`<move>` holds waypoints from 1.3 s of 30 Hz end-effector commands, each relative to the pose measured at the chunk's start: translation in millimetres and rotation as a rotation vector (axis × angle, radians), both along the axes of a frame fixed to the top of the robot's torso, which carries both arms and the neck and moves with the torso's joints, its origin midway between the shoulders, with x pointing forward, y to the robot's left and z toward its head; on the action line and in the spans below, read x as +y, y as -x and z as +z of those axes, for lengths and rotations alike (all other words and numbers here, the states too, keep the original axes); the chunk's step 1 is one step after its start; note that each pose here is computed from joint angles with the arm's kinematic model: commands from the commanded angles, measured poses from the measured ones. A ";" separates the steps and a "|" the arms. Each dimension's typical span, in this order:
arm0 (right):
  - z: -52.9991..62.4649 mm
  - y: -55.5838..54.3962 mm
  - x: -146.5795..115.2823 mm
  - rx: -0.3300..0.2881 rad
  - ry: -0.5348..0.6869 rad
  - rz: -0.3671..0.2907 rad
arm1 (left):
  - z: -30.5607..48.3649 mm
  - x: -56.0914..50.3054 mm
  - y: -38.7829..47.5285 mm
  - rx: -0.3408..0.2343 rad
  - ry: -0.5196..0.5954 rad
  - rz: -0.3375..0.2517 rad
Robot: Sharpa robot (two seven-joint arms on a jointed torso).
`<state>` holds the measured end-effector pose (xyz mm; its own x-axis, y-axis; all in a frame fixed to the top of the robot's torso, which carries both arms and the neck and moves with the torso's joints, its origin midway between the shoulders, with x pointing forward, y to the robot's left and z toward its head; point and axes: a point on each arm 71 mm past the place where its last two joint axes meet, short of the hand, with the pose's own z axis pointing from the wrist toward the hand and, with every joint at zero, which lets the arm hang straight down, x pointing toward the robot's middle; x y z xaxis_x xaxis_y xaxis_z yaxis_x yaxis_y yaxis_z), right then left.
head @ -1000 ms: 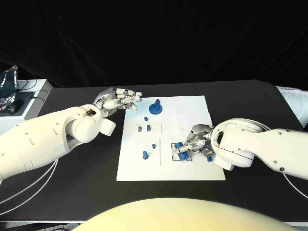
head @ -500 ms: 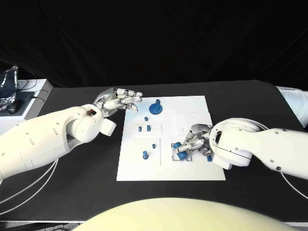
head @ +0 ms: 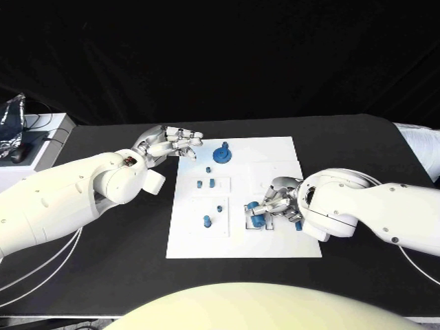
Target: Assemble the parts on the task board
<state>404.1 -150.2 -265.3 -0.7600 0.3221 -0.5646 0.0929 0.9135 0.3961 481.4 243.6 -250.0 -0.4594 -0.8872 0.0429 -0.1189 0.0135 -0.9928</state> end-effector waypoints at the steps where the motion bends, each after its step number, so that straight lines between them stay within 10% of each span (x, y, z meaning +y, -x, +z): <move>1: -2.0 1.5 2.6 -0.005 -0.005 0.004 | 1.1 -2.2 0.8 -0.003 0.009 -0.020; 39: 12.3 9.4 -15.5 -0.094 -0.213 0.001 | 1.4 0.6 0.9 -0.006 0.004 -0.010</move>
